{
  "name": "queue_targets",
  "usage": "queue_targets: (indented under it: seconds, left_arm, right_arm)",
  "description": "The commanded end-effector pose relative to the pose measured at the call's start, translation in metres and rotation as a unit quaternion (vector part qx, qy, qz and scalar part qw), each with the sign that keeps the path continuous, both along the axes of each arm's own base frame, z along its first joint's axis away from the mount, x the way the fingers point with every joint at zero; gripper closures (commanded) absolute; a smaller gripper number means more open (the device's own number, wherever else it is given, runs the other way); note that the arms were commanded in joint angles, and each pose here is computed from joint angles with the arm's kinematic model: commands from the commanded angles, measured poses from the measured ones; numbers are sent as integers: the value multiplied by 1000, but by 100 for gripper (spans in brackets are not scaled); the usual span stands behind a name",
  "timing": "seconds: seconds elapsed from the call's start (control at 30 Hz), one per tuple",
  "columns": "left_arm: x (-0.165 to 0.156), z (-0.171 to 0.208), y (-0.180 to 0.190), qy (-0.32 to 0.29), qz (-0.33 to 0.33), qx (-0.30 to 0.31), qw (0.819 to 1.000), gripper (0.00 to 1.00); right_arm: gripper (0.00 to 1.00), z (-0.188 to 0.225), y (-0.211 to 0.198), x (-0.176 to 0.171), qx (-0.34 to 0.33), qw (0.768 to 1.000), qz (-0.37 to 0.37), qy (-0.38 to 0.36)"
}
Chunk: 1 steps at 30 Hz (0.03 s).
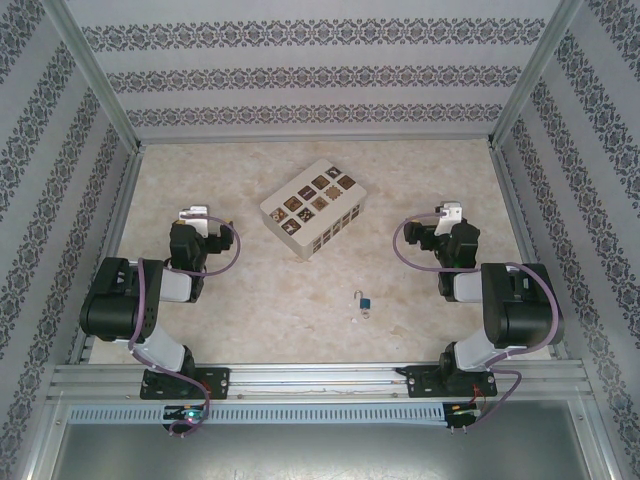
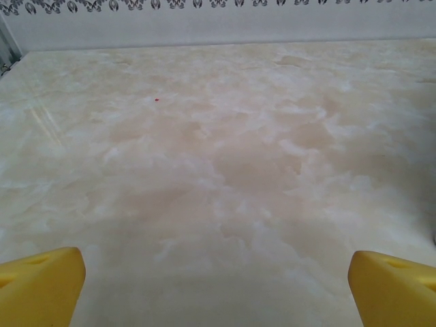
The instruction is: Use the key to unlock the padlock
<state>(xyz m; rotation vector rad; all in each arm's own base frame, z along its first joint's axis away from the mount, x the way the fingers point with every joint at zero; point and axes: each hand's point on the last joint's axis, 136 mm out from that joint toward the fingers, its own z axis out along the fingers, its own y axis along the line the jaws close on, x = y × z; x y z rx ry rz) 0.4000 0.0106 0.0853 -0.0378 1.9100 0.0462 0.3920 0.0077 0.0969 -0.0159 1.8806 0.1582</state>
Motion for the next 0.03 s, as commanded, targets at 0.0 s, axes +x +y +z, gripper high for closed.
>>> queue_targets:
  seconds: [0.0]
  left_arm:
    - [1, 3, 0, 1, -4, -5, 1000, 1]
  right_arm:
    - [1, 11, 2, 5, -5, 1000, 1, -17]
